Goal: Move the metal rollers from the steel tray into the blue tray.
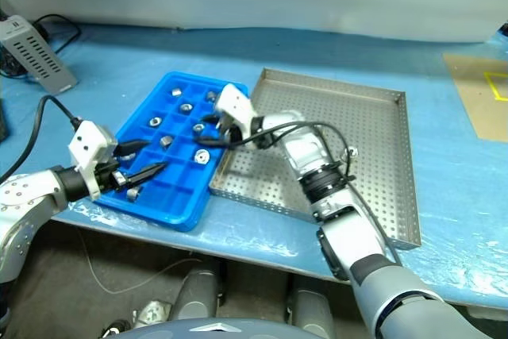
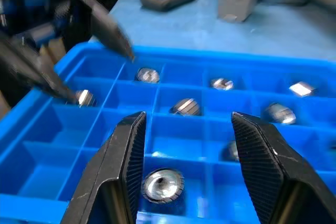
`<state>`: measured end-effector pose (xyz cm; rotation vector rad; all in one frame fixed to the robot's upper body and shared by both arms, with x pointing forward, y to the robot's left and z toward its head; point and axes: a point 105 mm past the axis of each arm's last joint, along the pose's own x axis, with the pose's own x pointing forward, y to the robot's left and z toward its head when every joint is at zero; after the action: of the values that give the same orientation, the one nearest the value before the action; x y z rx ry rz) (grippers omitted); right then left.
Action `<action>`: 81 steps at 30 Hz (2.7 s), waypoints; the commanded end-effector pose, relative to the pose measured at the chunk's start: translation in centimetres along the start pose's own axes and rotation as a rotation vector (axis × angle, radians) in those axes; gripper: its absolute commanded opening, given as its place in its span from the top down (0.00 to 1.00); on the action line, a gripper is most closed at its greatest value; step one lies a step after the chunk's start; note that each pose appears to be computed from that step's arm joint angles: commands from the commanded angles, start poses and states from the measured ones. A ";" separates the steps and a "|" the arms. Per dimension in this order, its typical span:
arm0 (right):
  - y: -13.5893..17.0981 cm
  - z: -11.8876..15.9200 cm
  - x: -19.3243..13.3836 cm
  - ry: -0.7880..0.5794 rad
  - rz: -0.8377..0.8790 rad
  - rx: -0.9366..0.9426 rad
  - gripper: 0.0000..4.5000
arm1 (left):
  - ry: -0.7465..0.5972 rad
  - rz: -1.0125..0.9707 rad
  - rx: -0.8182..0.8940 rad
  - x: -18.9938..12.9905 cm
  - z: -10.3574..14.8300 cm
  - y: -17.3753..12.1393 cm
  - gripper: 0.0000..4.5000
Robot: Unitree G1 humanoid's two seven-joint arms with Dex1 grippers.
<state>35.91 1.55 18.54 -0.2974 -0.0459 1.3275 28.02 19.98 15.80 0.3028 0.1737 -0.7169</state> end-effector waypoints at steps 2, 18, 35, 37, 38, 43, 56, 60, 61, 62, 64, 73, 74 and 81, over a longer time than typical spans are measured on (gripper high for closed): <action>-3.5 2.9 -5.6 -0.053 -0.195 -0.057 0.41 | -0.059 -0.084 0.027 2.6 0.9 -1.0 0.21; -4.3 -7.3 -19.7 0.221 -0.640 0.179 0.41 | -0.127 -0.247 0.050 7.5 2.1 -2.3 0.21; -5.5 -13.5 -22.2 0.294 -0.845 0.237 0.32 | -0.136 -0.275 0.064 7.9 3.4 -2.9 0.21; -5.4 -13.8 -21.8 0.282 -0.828 0.257 0.20 | -0.136 -0.274 0.061 7.8 3.4 -3.0 0.21; -5.3 -13.8 -21.4 0.278 -0.810 0.263 0.13 | -0.135 -0.274 0.060 7.8 3.3 -3.0 0.21; -4.6 -13.7 -19.3 0.257 -0.734 0.277 0.07 | -0.131 -0.268 0.056 7.7 3.3 -2.9 0.21; -5.1 -15.6 -20.1 0.325 -0.823 0.258 0.41 | -0.113 -0.263 0.056 7.8 3.0 -3.0 0.21; -5.0 -15.4 -19.5 0.306 -0.794 0.263 0.58 | -0.109 -0.263 0.055 7.7 2.6 -3.0 0.21; -5.0 -15.4 -19.5 0.310 -0.798 0.260 0.63 | -0.109 -0.264 0.054 7.7 2.4 -3.0 0.21; -5.1 -15.3 -19.4 0.312 -0.797 0.255 0.63 | -0.109 -0.265 0.054 7.6 2.3 -3.0 0.21; -5.0 -14.4 -18.8 0.285 -0.763 0.251 0.63 | -0.109 -0.266 0.053 7.5 2.1 -3.0 0.21; -2.6 -3.9 -11.2 0.019 -0.388 0.190 0.63 | -0.116 -0.255 0.134 5.0 3.3 -0.4 0.21; -1.9 -3.2 -10.0 0.018 -0.328 0.166 0.63 | -0.107 -0.236 0.148 4.4 3.3 0.4 0.21; 1.6 -2.0 -4.6 0.019 -0.048 0.129 0.63 | -0.052 -0.128 0.195 -0.2 2.8 2.5 0.21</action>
<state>34.09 -3.84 15.90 -0.1666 0.0920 1.2180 30.74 20.69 17.29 0.4320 0.1273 -0.8679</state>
